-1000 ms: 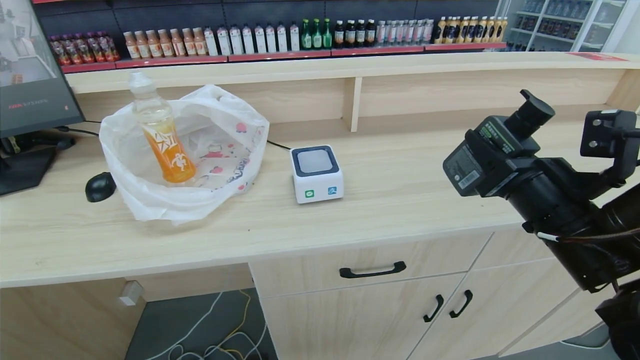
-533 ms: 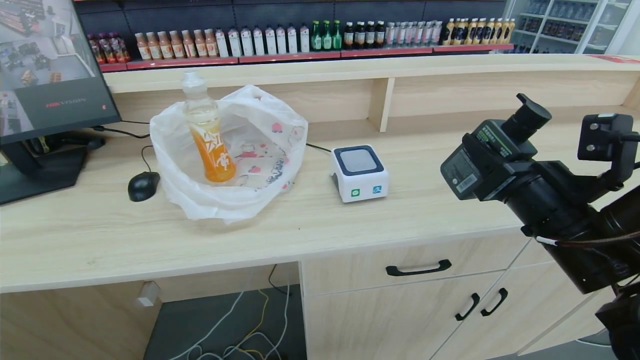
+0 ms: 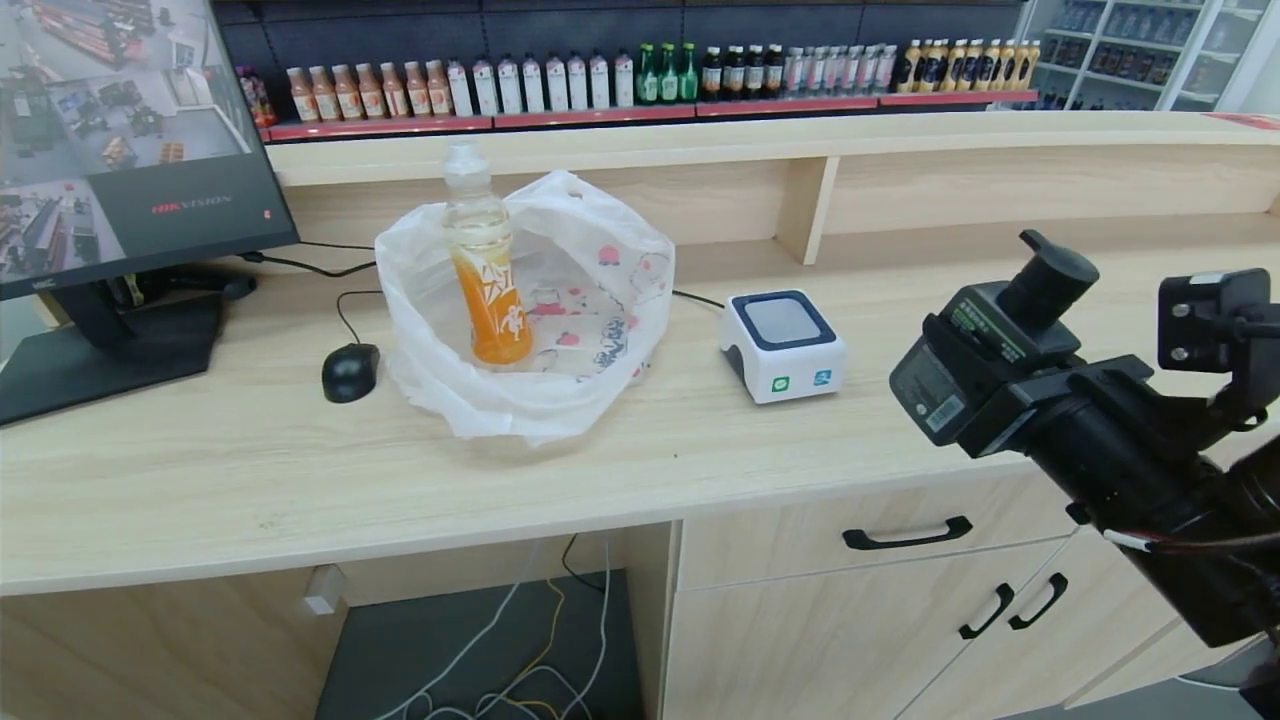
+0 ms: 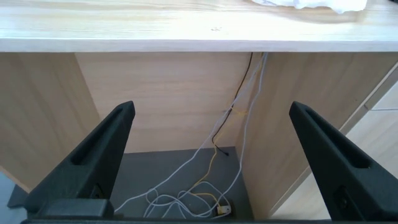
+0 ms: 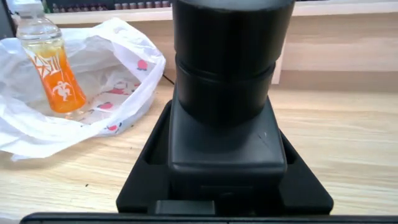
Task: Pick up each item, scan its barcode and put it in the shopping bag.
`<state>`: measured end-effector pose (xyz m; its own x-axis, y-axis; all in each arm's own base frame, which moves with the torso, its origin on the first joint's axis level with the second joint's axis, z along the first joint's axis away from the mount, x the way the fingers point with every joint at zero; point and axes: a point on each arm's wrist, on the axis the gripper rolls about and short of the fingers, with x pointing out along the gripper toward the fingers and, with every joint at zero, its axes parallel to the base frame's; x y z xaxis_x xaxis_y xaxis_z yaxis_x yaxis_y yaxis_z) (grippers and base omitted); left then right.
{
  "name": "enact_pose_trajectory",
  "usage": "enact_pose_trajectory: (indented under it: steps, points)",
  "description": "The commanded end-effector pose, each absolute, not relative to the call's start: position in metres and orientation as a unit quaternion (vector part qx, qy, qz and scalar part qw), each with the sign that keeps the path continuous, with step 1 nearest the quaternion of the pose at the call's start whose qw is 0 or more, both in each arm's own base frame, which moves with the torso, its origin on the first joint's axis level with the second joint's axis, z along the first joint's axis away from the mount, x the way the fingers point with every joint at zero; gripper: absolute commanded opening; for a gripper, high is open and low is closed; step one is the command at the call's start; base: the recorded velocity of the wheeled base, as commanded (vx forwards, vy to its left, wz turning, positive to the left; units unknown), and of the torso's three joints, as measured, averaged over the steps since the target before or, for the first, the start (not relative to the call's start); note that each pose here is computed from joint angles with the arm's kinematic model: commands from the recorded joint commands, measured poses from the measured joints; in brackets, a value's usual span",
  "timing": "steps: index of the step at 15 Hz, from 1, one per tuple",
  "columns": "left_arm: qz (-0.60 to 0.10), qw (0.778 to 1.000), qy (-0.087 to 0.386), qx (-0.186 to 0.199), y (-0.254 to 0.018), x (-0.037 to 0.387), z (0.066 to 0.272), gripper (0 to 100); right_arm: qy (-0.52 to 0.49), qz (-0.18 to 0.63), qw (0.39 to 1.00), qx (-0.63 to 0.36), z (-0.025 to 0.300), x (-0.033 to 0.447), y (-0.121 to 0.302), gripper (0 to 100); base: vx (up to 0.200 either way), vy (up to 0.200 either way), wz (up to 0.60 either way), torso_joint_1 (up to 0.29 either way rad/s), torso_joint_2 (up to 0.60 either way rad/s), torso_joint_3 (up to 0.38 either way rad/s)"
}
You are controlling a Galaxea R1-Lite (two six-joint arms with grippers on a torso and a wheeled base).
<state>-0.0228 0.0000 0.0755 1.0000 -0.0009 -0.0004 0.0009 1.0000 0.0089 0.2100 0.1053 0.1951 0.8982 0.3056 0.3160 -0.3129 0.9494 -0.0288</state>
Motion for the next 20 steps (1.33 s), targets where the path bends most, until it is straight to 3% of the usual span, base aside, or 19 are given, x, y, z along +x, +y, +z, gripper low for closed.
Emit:
enact_pose_trajectory:
  steps: [1, 11, 20]
  points:
    - [-0.001, 1.0, 0.0, 0.005, 0.0, -0.023, 0.075, 100, -0.172, 0.156, 0.973, -0.006, 0.199, 0.214, 0.109, 0, 0.0, 0.0, 0.0, 0.0, 0.0, 0.0]
    - [-0.001, 1.0, 0.0, 0.004, 0.0, -0.023, 0.075, 100, -0.25, 0.144, 0.947, -0.144, 0.243, 0.303, 0.147, 0, 0.0, 0.0, 0.0, 0.0, 0.0, 0.0]
    - [-0.001, 1.0, 0.0, 0.004, 0.0, -0.023, 0.075, 100, -0.347, 0.242, 0.835, -0.352, 0.231, 0.335, 0.166, 0, 0.0, 0.0, 0.0, 0.0, 0.0, 0.0]
